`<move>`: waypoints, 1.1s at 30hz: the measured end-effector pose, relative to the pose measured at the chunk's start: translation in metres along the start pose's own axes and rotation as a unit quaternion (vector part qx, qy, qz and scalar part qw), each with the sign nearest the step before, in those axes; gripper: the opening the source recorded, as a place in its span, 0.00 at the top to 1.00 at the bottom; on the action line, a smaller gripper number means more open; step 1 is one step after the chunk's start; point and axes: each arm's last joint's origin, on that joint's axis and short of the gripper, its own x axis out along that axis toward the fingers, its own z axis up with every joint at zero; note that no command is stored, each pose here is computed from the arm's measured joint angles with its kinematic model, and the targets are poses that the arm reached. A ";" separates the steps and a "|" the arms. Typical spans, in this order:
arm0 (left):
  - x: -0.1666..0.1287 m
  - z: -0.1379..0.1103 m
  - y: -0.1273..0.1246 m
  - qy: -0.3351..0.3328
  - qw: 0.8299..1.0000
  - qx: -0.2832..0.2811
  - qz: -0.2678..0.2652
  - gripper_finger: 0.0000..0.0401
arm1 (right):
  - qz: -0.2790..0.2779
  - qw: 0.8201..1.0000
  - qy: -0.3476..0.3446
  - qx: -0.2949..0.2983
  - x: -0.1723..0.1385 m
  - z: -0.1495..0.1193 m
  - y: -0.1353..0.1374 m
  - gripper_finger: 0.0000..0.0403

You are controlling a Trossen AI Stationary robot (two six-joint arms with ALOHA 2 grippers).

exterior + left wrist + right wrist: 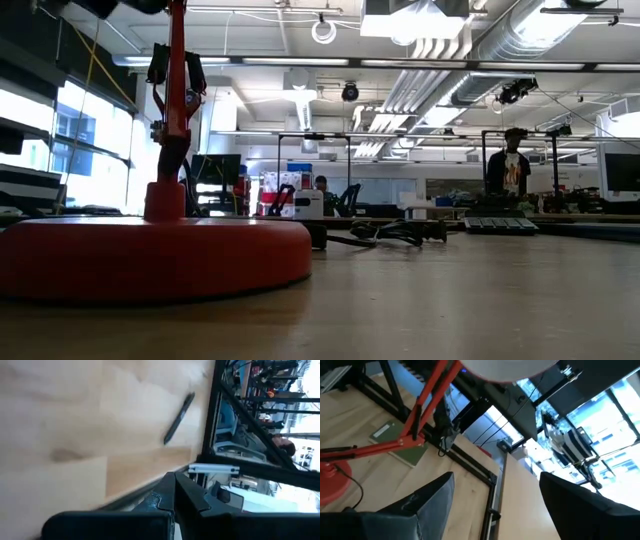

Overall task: Screw lightbulb
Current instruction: Insert the white lightbulb into the red lamp

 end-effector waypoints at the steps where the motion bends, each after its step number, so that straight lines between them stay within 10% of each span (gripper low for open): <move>1: 0.002 -0.003 0.000 0.001 1.000 -0.002 0.000 1.00 | 0.000 1.000 -0.002 0.000 -0.001 0.000 0.000 0.29; 12: -0.010 0.009 0.014 -0.026 0.976 0.155 0.154 1.00 | -0.032 0.993 -0.028 0.112 -0.007 0.022 0.012 0.29; 17: -0.028 0.018 0.033 -0.036 0.936 0.247 0.248 1.00 | -0.071 0.986 -0.034 0.148 -0.011 0.037 0.022 0.29; 33: -0.028 0.042 0.037 -0.114 0.888 0.336 0.292 1.00 | -0.090 0.982 -0.049 0.161 -0.021 0.059 0.043 0.29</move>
